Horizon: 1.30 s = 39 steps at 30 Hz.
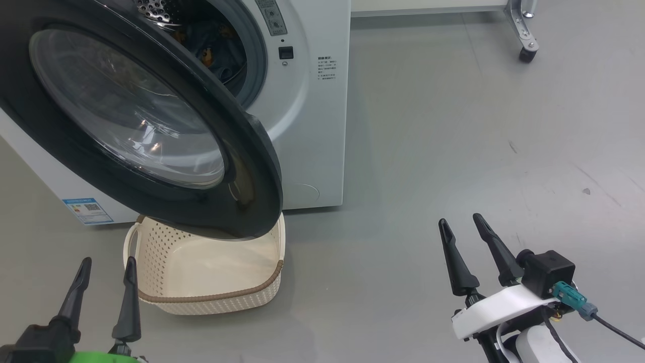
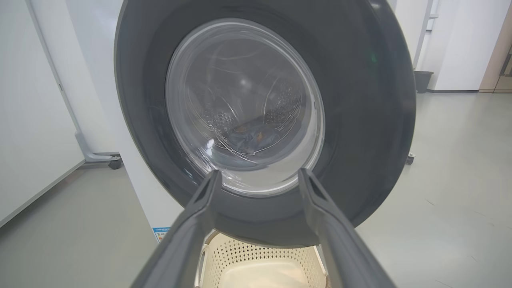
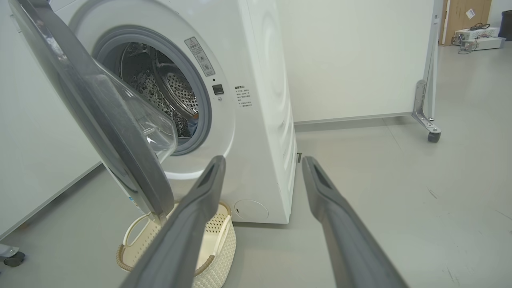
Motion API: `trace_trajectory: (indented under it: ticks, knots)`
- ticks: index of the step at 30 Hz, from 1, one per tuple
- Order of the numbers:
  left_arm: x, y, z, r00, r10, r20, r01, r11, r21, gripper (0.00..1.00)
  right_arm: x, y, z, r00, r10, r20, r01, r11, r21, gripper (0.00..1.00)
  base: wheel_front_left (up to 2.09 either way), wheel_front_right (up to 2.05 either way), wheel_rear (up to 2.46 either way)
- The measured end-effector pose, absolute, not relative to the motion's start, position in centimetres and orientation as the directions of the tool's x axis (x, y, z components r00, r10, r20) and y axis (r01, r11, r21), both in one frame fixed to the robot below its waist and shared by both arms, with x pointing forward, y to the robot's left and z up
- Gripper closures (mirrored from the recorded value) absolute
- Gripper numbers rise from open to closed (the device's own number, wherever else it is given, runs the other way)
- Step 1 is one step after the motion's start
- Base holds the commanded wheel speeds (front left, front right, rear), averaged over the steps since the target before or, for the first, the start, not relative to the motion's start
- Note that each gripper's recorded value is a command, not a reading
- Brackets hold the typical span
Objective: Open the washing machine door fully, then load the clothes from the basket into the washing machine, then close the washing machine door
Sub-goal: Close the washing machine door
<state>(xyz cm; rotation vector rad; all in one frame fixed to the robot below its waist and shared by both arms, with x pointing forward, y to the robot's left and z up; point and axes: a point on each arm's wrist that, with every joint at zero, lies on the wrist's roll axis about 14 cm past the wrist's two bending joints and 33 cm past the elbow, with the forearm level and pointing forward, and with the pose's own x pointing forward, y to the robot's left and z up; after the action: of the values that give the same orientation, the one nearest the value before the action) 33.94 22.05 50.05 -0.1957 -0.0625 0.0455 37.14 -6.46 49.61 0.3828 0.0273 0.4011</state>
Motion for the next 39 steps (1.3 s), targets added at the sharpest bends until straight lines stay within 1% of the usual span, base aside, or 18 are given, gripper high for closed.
trace_trajectory:
  ticks: [14, 15, 17, 18, 25, 30, 35, 39]
  knots:
    - [33.9, 22.1, 49.9, 0.996, 0.071, 0.059, -0.058, 0.977, -0.205, 0.00, 37.0, -6.6, 49.5, 0.922, 0.384, 0.046, -0.373, 0.853, 0.366, 0.00, 0.00, 0.00, 0.00]
    - [33.9, 22.1, 49.9, 0.996, 0.073, 0.059, -0.059, 0.977, -0.206, 0.00, 37.0, -6.6, 49.5, 0.922, 0.384, 0.046, -0.373, 0.853, 0.366, 0.27, 0.00, 0.00, 0.00]
    - [33.9, 22.1, 49.9, 0.996, 0.072, 0.060, -0.058, 0.976, -0.208, 0.00, 37.0, -6.7, 49.5, 0.922, 0.383, 0.046, -0.373, 0.853, 0.365, 0.92, 0.00, 0.00, 0.00]
    - [33.9, 22.1, 50.0, 0.996, 0.070, 0.061, -0.056, 0.977, -0.208, 0.00, 37.1, -6.7, 49.5, 0.923, 0.382, 0.046, -0.372, 0.854, 0.364, 1.00, 0.00, 0.00, 0.00]
    - [33.8, 22.4, 49.8, 0.995, 0.084, 0.059, -0.069, 0.975, -0.210, 0.00, 37.3, -7.0, 50.2, 0.925, 0.374, 0.066, -0.372, 0.858, 0.356, 1.00, 0.00, 0.00, 0.00]
    - [33.8, 22.3, 49.8, 0.995, 0.082, 0.057, -0.070, 0.977, -0.201, 0.00, 37.9, -7.3, 52.6, 0.920, 0.362, 0.147, -0.391, 0.858, 0.332, 1.00, 0.00, 0.00, 0.00]
    - [33.7, 22.5, 49.6, 0.995, 0.091, 0.052, -0.079, 0.977, -0.200, 0.00, 38.6, -6.6, 57.1, 0.882, 0.375, 0.285, -0.452, 0.845, 0.286, 1.00, 0.00, 0.00, 0.00]
    - [33.7, 22.4, 49.5, 0.995, 0.087, 0.048, -0.075, 0.977, -0.202, 0.00, 38.5, -5.7, 62.9, 0.804, 0.385, 0.453, -0.520, 0.825, 0.220, 1.00, 0.00, 0.00, 0.00]
